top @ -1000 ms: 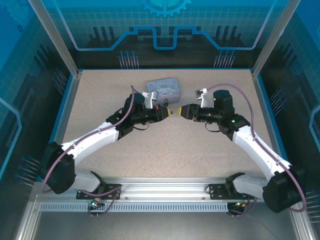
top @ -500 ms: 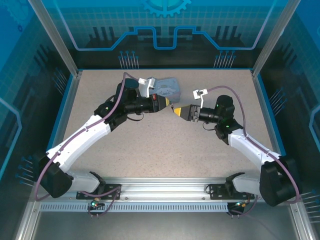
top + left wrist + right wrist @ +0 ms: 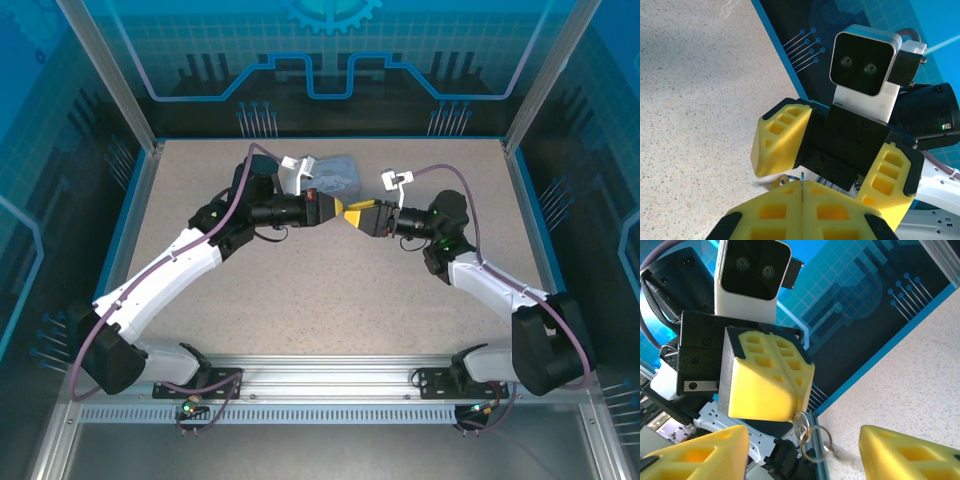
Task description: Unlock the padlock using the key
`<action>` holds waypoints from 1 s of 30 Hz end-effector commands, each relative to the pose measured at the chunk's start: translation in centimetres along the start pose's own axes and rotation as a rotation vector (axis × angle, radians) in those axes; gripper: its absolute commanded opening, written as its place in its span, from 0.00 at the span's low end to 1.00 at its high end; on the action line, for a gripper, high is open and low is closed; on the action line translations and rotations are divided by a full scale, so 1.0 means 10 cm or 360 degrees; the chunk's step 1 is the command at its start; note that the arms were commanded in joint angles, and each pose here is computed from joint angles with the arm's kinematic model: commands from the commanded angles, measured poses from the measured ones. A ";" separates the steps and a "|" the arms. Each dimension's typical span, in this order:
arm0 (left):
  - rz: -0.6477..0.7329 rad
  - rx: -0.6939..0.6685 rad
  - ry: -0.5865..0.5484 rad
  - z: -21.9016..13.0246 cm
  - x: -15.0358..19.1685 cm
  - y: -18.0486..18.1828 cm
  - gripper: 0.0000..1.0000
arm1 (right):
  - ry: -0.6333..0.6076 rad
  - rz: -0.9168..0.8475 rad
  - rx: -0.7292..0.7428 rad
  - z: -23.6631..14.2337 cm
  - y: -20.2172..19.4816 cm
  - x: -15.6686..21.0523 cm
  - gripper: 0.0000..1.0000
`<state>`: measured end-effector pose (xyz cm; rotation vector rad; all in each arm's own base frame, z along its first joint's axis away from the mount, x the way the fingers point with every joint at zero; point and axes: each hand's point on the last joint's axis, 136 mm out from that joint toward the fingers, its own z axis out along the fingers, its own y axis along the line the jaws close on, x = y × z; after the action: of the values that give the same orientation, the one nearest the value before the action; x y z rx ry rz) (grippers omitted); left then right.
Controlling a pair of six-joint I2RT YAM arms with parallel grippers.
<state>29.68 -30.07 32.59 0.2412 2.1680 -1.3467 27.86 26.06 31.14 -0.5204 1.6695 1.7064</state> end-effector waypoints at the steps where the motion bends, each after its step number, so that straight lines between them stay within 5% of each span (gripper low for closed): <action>1: -0.0011 0.0066 0.0000 0.02 -0.06 -0.08 0.00 | 0.0023 -0.0085 -0.0121 0.08 0.21 -0.05 0.55; 13: -0.0026 -0.0033 -0.0006 0.05 -0.03 0.08 0.00 | -0.0001 -0.0057 -0.0061 0.03 0.21 -0.08 0.31; 30: 0.0036 -0.0008 0.0050 0.00 0.04 0.14 0.00 | 0.0172 -0.0100 -0.0011 -0.09 0.20 0.11 0.28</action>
<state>30.05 -30.15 31.70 0.2548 2.1858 -1.3544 26.86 25.79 30.46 -0.5511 1.7452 1.6928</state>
